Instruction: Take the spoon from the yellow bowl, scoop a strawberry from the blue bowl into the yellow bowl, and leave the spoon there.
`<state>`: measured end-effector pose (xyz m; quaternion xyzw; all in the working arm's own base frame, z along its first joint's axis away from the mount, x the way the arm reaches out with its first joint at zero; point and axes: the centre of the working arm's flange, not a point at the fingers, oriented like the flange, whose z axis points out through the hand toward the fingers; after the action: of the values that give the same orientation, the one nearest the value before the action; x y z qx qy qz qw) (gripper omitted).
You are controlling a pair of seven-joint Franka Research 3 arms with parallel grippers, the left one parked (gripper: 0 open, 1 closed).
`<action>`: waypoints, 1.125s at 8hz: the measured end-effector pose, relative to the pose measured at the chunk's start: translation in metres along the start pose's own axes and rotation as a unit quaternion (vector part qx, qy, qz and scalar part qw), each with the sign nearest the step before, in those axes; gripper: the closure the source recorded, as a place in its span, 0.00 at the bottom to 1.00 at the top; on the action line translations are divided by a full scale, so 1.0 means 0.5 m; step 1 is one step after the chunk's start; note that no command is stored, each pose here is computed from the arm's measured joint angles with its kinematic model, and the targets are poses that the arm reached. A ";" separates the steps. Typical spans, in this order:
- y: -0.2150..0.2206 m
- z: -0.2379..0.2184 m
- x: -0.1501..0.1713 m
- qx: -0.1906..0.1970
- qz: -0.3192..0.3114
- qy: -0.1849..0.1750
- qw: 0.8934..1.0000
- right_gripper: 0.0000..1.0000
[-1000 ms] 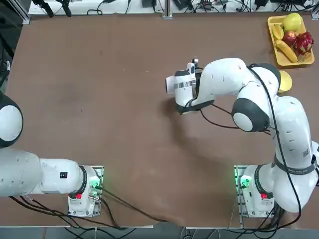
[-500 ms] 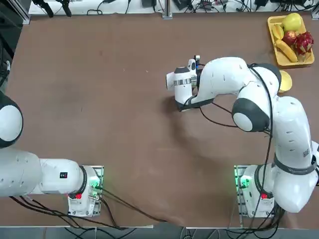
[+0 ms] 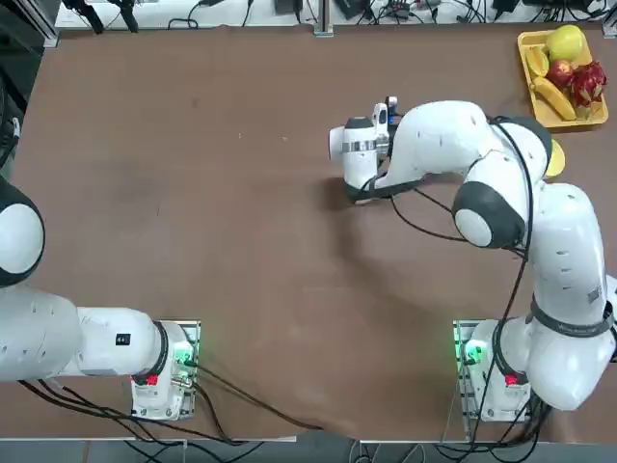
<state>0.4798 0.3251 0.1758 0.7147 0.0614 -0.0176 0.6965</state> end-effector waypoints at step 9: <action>0.126 0.291 0.049 0.042 0.009 -0.074 0.996 0.89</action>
<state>0.5198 0.1802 0.2314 0.7409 0.0022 -0.0670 0.6683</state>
